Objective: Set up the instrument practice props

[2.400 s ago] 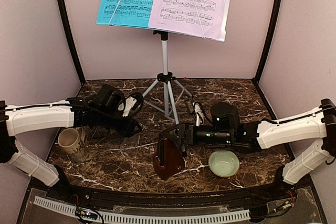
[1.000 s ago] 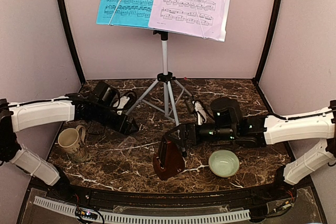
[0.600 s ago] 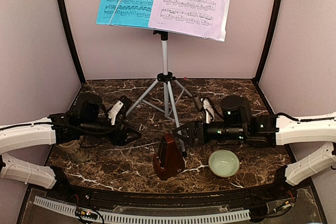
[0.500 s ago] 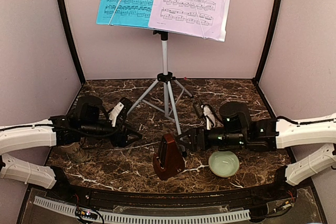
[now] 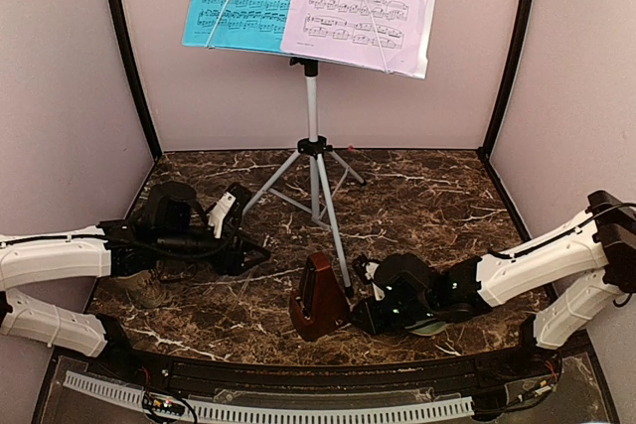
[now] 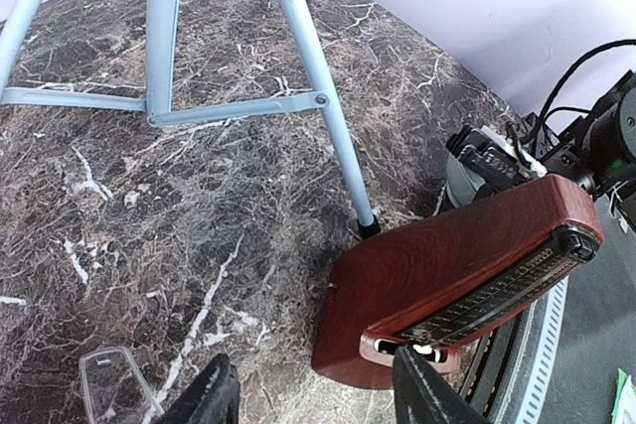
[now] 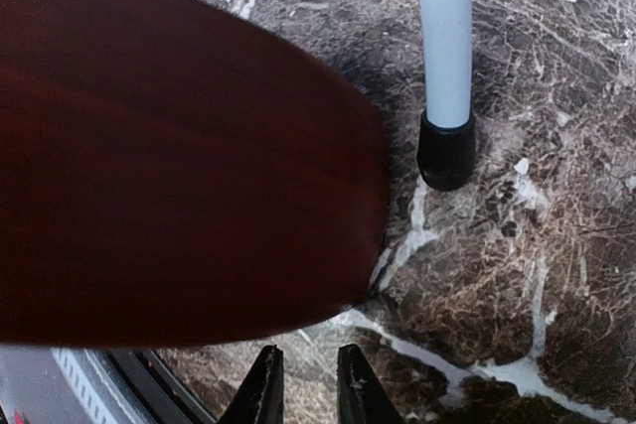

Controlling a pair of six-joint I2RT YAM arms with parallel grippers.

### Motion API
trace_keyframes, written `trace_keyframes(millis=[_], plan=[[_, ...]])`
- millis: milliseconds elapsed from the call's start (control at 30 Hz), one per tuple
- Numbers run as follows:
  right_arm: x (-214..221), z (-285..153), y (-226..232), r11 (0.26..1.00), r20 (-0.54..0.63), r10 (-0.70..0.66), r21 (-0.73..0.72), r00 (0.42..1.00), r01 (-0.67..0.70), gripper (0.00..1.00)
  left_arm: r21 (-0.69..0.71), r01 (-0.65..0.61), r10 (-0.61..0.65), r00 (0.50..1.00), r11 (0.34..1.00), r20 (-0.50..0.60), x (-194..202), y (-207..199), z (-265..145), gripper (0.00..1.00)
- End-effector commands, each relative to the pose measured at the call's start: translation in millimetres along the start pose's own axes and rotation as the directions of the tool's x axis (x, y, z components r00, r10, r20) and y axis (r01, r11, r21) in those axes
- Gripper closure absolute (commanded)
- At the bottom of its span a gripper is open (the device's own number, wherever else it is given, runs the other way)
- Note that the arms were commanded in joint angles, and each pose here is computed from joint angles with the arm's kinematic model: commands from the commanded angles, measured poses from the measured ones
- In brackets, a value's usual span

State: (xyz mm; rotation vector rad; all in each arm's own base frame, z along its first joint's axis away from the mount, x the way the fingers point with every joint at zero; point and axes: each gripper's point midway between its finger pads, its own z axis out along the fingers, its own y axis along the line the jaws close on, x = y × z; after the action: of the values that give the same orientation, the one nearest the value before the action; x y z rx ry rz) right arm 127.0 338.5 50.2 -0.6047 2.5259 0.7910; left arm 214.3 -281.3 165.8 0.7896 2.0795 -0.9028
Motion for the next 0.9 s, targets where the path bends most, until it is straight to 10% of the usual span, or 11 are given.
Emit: trace_keyframes(millis=[0,867], plan=[[-31.0,1.7,19.4,0.999,0.105,0.035,-0.025,0.994,-0.033,0.81,-0.007,-0.015,0.015,0.999,1.000,0.047,-9.8,-1.7,-5.6,0.44],[-92.3,7.3,17.3,0.997,0.225,0.023,0.072,0.974,-0.040,0.84,-0.060,-0.033,0.036,0.998,0.998,0.051,-10.1,5.9,-10.4,0.45]])
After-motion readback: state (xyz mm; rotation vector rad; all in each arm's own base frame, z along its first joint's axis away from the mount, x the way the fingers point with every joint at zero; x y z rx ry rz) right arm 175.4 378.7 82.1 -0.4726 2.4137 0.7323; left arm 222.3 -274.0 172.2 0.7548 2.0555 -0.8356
